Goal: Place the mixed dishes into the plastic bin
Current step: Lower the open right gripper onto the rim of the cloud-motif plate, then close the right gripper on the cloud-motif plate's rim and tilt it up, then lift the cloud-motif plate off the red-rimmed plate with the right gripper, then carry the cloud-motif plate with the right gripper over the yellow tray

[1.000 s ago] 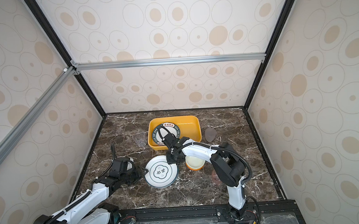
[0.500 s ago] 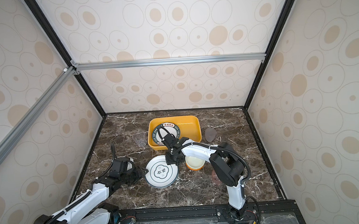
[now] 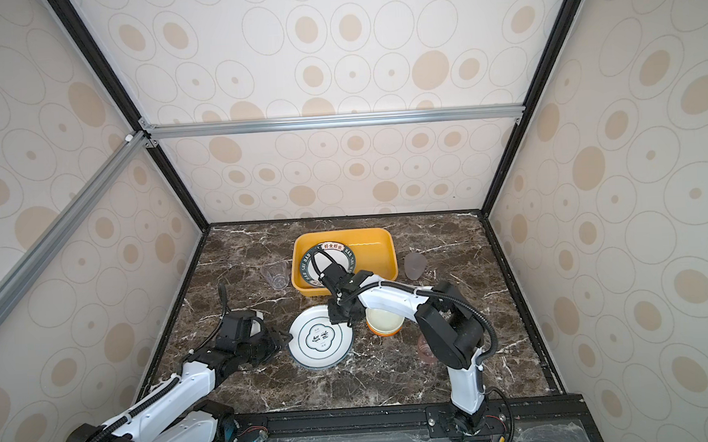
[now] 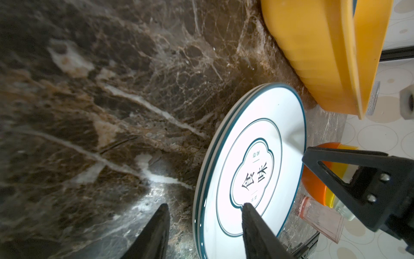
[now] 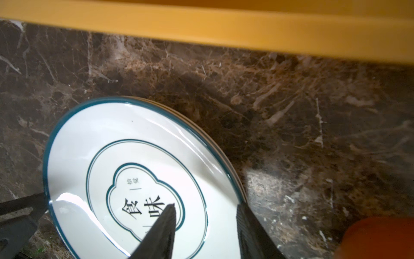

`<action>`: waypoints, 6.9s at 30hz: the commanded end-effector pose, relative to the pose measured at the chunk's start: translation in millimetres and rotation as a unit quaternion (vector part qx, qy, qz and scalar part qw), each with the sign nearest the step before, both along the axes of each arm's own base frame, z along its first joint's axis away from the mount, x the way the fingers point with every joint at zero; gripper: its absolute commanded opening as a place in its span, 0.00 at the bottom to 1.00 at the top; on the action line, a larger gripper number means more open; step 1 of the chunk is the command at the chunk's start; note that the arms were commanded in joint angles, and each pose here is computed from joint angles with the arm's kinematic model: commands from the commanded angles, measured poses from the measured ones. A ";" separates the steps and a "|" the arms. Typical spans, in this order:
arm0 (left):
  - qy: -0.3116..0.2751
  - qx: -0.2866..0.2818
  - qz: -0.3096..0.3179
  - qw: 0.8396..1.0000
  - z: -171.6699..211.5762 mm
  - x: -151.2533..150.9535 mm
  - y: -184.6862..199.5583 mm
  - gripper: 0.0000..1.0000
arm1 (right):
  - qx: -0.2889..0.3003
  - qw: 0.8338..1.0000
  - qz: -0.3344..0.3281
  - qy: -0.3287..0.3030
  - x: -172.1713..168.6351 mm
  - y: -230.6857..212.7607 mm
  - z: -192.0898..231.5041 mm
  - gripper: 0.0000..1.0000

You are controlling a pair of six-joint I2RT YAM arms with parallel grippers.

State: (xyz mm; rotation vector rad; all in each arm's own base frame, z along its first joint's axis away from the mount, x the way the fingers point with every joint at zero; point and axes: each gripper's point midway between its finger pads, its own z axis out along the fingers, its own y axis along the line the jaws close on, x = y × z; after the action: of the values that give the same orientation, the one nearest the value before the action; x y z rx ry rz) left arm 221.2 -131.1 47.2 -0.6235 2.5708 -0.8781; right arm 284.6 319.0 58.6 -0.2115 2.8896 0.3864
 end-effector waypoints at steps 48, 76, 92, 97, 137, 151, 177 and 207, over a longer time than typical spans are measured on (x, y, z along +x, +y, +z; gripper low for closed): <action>-0.001 -0.005 0.000 1.000 0.2 0.2 -2.9 0.52 | -0.025 1.000 -0.002 -0.016 0.9 -8.2 10.3 0.49; 0.001 -0.006 0.003 1.000 -2.4 -2.8 -1.7 0.52 | -0.031 0.999 0.005 0.007 -1.0 -2.2 -11.1 0.49; 0.002 -0.006 0.004 1.000 -3.5 -4.0 -1.1 0.52 | -0.017 1.000 0.009 0.024 -5.8 3.2 -21.7 0.42; 0.001 -0.007 0.004 1.000 -3.6 -3.5 -1.5 0.52 | -0.011 1.000 0.011 0.026 -6.3 5.9 -22.4 0.37; -0.034 -0.015 -0.004 0.999 27.4 5.3 -5.2 0.00 | 0.027 0.999 0.021 -0.004 -3.5 13.3 13.2 0.33; -0.085 -0.049 -0.018 0.995 83.2 20.9 -17.9 0.00 | 0.085 0.995 0.009 -0.058 -1.1 0.3 72.8 0.38; -0.172 -0.160 -0.033 0.971 176.9 56.9 -49.9 0.00 | 0.294 0.950 -0.074 -0.078 6.2 -49.8 132.8 0.44; -0.180 -0.161 -0.032 0.970 183.8 73.1 -54.5 0.51 | 0.321 0.935 -0.094 -0.117 38.8 -56.9 153.8 0.00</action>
State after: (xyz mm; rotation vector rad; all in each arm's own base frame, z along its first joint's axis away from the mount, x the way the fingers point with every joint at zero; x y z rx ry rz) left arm 286.6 -181.7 200.6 -0.4851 2.2292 -1.2921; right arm 309.3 266.2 200.6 0.1126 2.4103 1.1630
